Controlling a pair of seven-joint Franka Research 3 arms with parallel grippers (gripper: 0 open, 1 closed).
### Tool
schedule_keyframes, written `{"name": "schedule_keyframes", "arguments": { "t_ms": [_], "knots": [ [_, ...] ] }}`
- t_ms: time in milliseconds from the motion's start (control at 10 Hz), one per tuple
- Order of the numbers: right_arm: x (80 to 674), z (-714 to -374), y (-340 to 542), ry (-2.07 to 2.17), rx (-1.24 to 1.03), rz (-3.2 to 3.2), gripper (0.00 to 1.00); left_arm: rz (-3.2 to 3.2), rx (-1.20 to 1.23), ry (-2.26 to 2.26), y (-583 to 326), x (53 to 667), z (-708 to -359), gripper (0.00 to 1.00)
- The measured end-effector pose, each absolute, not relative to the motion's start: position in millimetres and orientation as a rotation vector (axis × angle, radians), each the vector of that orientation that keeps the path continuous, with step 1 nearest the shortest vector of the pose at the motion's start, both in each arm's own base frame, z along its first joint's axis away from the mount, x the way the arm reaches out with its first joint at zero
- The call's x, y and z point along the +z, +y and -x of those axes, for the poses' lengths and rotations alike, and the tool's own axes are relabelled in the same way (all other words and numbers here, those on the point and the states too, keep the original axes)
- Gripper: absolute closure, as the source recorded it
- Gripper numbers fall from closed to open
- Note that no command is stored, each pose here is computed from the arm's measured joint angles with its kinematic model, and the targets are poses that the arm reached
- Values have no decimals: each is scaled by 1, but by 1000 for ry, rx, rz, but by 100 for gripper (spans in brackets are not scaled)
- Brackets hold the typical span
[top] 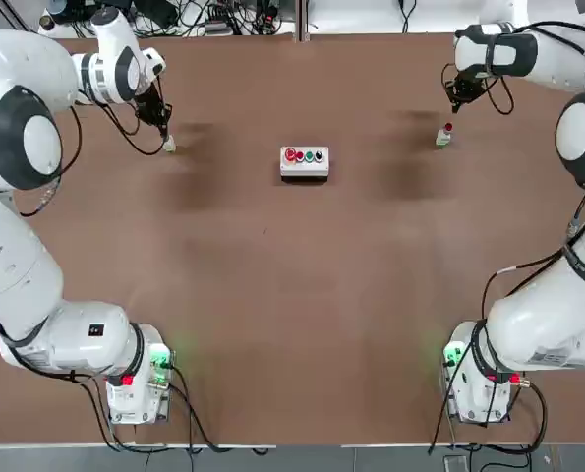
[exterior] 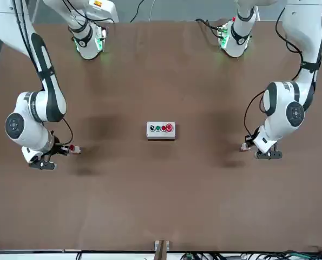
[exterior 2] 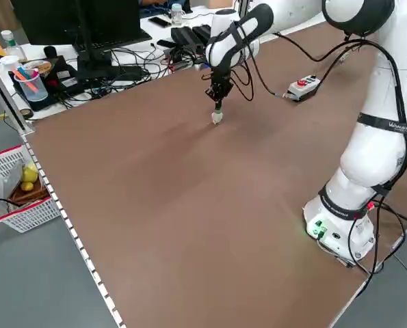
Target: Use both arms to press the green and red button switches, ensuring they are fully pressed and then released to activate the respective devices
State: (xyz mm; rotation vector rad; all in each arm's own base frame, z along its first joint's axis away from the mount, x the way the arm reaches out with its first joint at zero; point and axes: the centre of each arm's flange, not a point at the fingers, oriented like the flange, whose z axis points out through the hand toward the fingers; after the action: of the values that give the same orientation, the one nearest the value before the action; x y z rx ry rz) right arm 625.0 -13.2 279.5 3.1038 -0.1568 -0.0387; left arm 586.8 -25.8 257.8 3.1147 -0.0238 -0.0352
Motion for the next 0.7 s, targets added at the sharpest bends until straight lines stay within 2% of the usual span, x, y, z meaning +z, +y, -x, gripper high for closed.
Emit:
{"name": "schedule_keyframes", "arguments": {
  "t_ms": [700],
  "knots": [
    [270,-627,-10,-149,-25,-3107,99,-3115,-25,-16,-26,254,-586,99]
  ]
}}
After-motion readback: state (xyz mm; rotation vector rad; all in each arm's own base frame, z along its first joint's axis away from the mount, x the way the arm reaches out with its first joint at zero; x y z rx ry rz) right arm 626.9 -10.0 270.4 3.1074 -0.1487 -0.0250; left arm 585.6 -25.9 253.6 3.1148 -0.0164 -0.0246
